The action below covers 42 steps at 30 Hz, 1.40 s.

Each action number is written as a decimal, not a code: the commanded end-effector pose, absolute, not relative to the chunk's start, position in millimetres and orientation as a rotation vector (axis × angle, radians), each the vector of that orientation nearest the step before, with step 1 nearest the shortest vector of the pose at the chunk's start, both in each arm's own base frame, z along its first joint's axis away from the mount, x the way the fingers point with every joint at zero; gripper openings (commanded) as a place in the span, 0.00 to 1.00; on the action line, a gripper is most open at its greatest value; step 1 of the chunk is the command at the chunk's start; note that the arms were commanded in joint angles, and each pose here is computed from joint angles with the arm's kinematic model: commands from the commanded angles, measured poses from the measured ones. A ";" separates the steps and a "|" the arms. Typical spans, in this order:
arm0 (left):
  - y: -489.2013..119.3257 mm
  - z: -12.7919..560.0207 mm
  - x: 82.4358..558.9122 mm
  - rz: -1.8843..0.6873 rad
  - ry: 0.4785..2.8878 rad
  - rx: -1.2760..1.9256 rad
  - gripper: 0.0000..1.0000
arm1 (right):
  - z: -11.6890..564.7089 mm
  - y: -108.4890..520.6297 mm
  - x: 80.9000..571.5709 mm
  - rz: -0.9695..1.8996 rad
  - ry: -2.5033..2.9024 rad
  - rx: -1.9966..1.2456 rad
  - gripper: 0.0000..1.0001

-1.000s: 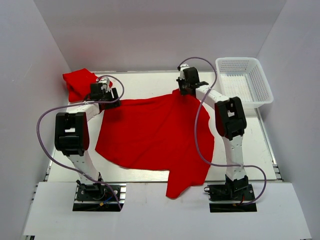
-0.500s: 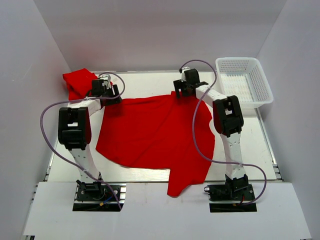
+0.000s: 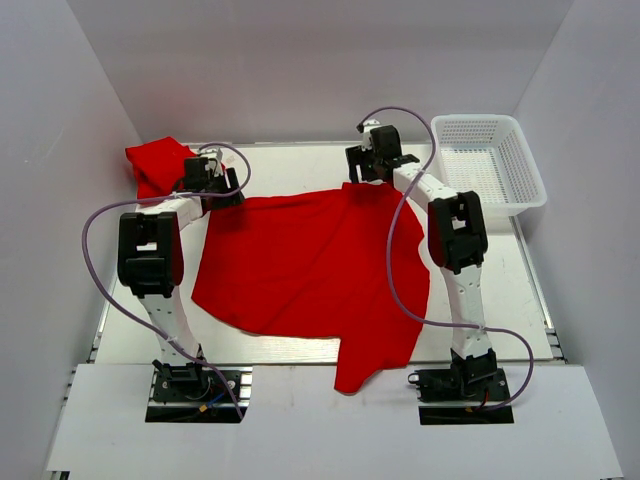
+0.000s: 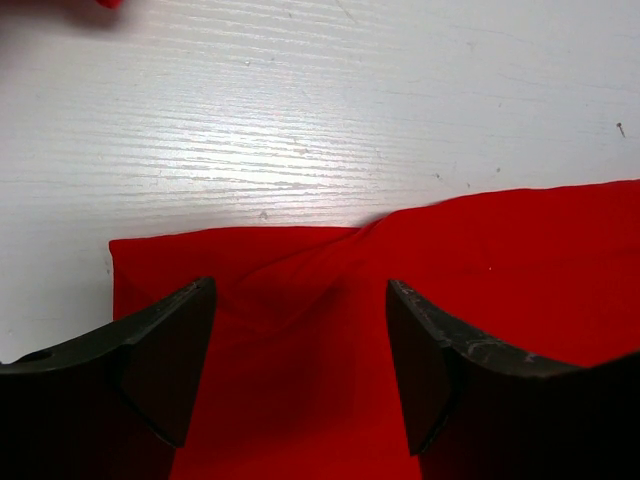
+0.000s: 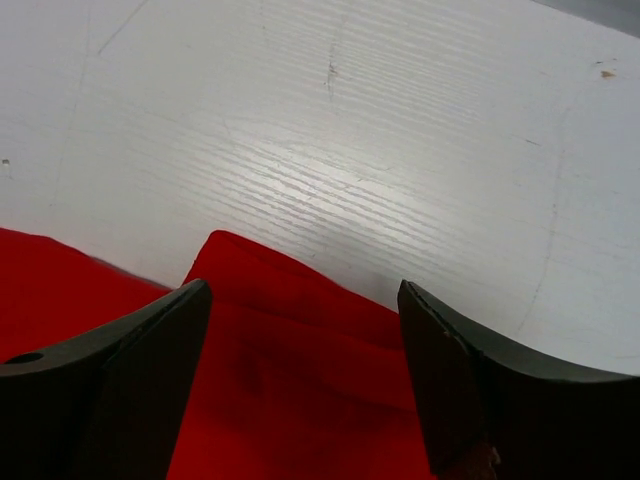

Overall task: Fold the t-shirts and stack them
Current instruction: Flatten out the tshirt

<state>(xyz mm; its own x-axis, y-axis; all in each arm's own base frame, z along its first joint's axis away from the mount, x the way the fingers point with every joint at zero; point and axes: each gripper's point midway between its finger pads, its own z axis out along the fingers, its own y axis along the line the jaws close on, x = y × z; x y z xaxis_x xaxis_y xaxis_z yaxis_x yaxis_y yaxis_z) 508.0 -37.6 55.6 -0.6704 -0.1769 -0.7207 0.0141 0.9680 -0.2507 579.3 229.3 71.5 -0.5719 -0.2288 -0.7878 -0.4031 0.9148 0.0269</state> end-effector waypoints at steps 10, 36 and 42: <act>-42.1 73.2 516.5 -0.310 2.246 -0.064 0.79 | 44.3 260.2 574.9 0.311 2.200 -0.559 0.79; -43.0 73.5 523.3 -0.343 2.250 -0.056 0.79 | 89.8 248.2 641.5 0.178 2.016 -0.401 0.00; -42.7 63.2 524.8 -0.339 2.267 -0.049 0.79 | 126.8 237.3 673.4 0.166 1.863 -0.288 0.00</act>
